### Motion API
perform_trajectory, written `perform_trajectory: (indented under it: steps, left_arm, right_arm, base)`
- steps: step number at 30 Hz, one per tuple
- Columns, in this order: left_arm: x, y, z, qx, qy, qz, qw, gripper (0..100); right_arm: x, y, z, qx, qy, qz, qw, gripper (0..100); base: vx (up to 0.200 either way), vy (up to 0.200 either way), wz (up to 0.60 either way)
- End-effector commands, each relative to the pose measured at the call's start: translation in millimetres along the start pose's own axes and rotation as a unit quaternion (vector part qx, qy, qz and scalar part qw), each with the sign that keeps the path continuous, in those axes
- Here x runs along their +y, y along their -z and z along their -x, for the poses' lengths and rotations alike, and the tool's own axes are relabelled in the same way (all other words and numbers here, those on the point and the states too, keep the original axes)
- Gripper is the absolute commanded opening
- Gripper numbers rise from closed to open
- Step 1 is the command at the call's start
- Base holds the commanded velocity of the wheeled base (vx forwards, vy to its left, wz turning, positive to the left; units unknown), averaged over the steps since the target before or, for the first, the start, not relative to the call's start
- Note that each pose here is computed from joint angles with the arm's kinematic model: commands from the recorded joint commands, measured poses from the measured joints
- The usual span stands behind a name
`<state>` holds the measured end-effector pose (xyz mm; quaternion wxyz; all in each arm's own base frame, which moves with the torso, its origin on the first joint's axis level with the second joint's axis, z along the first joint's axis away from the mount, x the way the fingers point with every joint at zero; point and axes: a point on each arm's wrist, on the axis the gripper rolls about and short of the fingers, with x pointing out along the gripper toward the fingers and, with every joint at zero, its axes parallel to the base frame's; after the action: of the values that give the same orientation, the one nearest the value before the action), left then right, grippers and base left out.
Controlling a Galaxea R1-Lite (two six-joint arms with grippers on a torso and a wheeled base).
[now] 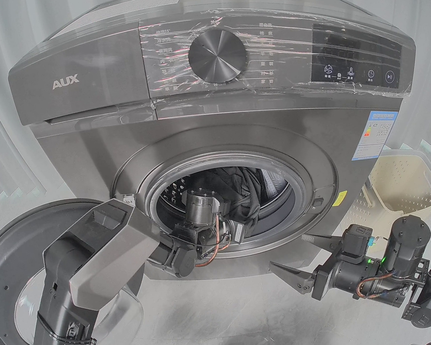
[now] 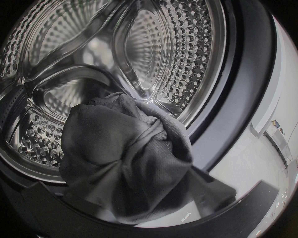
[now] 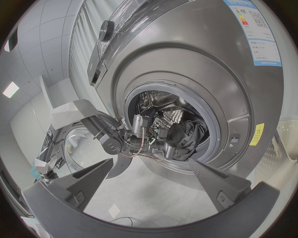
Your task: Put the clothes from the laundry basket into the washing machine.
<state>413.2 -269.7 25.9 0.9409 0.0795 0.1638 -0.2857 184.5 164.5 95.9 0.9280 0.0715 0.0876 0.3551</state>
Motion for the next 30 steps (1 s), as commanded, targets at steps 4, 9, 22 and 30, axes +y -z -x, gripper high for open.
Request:
perform_trajectory:
  steps: [4, 9, 22, 30]
  left_arm:
    - [7.4, 2.0, -22, -0.021, -0.034, 0.004, 0.9992, 0]
    - [27.3, -23.7, -32, -0.075, -0.073, 0.016, 0.9944, 0]
    - [50.6, -28.8, -56, -0.13, -0.12, 0.037, 0.9835, 0]
    - [50.1, -34.4, -53, -0.134, -0.118, 0.046, 0.9828, 100]
  right_arm:
    - [-0.1, -1, 0, -0.002, 0.0, 0.0, 1.0, 100]
    - [0.5, -2, -1, -0.006, -0.001, 0.0, 1.0, 100]
    - [0.2, -3, -1, -0.007, -0.001, 0.0, 1.0, 100]
    - [0.4, -4, -2, -0.009, -0.001, 0.0, 1.0, 100]
  base:
    - [0.0, 0.0, 0.0]
    - [0.0, 0.0, 0.0]
    - [0.0, 0.0, 0.0]
    - [0.0, 0.0, 0.0]
